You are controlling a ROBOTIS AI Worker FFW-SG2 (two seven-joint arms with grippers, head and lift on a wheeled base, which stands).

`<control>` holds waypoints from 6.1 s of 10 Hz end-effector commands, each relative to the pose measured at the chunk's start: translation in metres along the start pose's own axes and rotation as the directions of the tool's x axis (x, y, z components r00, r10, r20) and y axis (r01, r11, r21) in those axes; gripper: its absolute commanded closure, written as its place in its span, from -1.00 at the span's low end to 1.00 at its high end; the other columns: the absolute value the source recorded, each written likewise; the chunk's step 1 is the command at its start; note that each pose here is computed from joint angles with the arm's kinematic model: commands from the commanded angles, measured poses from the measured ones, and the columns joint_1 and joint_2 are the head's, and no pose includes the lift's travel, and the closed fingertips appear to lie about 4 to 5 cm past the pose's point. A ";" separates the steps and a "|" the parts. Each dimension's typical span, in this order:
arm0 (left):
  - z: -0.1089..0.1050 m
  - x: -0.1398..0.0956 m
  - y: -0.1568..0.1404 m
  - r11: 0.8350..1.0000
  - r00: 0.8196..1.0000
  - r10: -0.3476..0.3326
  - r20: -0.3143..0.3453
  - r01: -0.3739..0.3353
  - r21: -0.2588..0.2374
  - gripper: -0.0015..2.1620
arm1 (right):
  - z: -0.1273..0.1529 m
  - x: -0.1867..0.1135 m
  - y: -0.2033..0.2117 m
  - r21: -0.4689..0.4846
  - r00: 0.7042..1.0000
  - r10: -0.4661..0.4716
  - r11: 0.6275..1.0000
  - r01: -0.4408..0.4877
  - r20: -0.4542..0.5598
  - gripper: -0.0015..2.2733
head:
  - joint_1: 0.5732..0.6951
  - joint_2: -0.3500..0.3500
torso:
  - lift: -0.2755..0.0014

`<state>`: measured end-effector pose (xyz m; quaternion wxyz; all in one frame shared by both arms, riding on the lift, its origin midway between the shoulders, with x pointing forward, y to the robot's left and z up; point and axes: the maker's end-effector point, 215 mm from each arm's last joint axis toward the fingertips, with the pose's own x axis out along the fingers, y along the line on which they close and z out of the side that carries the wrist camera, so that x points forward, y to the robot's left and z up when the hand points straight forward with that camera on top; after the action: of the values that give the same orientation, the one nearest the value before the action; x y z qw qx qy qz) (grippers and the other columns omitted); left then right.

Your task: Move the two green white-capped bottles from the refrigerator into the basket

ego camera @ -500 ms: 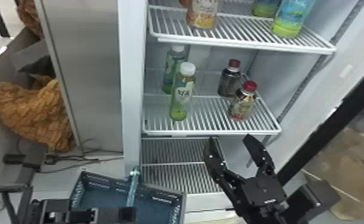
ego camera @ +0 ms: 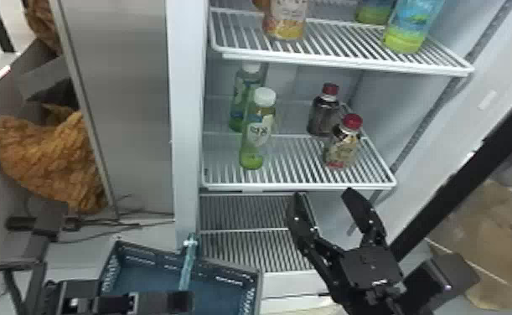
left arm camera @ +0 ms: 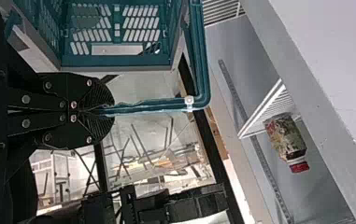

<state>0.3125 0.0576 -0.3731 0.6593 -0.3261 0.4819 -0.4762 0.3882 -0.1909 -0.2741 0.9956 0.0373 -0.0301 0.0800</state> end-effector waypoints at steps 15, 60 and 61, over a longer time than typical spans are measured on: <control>0.002 0.000 -0.001 1.000 1.000 0.003 -0.006 -0.003 0.010 0.08 | -0.046 0.148 -0.005 -0.105 0.997 0.053 0.993 -0.047 0.052 -0.91 | 1.00 -0.43 | -0.91; 0.001 0.001 -0.002 1.000 1.000 -0.001 -0.005 0.001 0.007 0.08 | -0.184 -0.070 0.140 0.409 0.461 0.546 0.835 -0.369 -0.699 -0.92 | 1.00 0.06 | -0.91; 0.001 0.001 -0.002 1.000 1.000 -0.001 -0.005 0.001 0.007 0.08 | -0.180 -0.067 0.133 0.388 0.478 0.527 0.847 -0.364 -0.702 -0.89 | 1.00 0.05 | -0.91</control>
<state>0.3134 0.0568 -0.3717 0.6593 -0.3230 0.4817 -0.4786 0.3085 -0.0528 -0.4509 0.8360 0.0848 0.4126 0.3517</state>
